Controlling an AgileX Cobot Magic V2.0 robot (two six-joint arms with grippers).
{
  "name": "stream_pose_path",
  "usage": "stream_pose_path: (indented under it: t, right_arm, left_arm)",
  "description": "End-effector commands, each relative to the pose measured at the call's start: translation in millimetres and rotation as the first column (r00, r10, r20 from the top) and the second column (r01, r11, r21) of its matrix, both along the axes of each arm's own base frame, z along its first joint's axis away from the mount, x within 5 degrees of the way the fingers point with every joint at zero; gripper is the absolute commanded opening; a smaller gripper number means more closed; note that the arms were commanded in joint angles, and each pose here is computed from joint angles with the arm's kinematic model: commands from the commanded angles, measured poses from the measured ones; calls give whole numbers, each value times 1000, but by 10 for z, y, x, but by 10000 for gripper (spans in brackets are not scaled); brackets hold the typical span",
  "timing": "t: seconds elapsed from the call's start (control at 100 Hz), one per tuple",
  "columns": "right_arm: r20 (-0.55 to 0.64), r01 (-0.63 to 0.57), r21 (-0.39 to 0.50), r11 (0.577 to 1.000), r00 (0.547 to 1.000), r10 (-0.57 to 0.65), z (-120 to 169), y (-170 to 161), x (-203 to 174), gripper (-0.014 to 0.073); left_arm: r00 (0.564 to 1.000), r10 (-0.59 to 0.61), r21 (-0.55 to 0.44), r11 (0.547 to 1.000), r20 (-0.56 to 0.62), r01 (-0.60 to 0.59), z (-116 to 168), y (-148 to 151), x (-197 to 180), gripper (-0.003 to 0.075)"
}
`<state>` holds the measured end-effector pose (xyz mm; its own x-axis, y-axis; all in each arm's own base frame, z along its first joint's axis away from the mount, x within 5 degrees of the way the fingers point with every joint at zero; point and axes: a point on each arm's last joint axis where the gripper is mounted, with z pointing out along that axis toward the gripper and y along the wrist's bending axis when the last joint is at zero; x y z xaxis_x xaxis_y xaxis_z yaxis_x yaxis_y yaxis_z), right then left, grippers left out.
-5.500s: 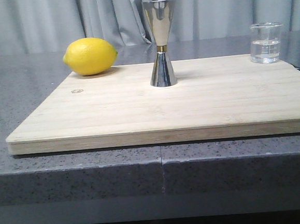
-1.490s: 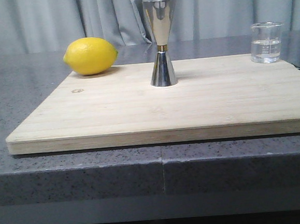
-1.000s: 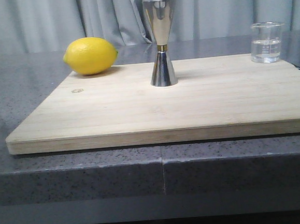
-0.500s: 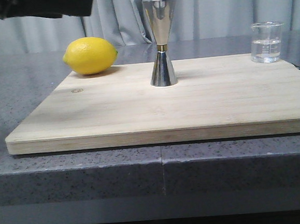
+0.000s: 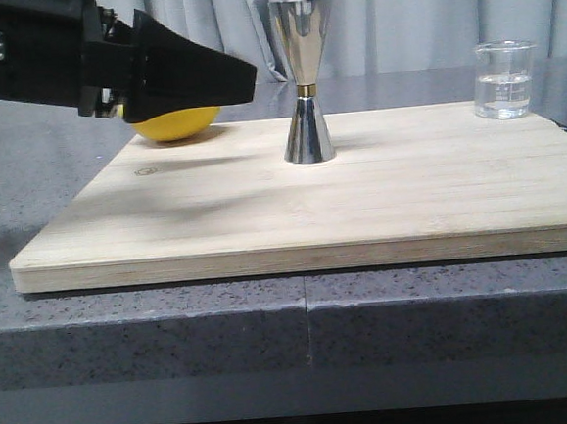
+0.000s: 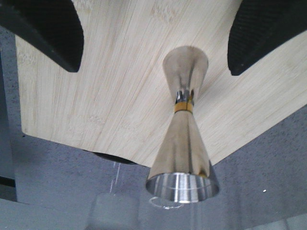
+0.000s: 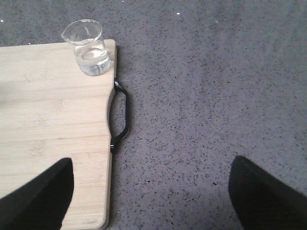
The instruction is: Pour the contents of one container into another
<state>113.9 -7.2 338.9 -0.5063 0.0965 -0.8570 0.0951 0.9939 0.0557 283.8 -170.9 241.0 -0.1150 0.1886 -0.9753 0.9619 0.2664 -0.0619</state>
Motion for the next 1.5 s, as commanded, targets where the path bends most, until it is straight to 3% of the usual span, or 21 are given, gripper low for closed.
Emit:
stream_pose_path:
  t: [0.0, 0.39, 0.94, 1.35, 1.49]
  right_arm:
    - [103, 6, -19, 1000, 995, -4, 170, -14, 37, 599]
    - [103, 6, -19, 1000, 995, -4, 170, -14, 37, 599]
    - [103, 9, -31, 999, 995, -6, 171, -21, 37, 599]
    - [105, 12, -45, 999, 994, -7, 173, -29, 37, 599]
    - [105, 12, -45, 999, 994, -7, 173, -29, 37, 599]
  left_arm:
    - [997, -44, -147, 988, 64, 53, 270, -76, 42, 562]
    - [982, -168, -247, 951, 89, 185, 177, -261, 429, 562]
    - [972, -206, -211, 951, 114, 227, 131, -662, 509, 562]
    - [979, -181, -184, 963, 92, 195, 44, -682, 548, 561]
    - [979, -181, -184, 963, 92, 195, 44, -682, 548, 475]
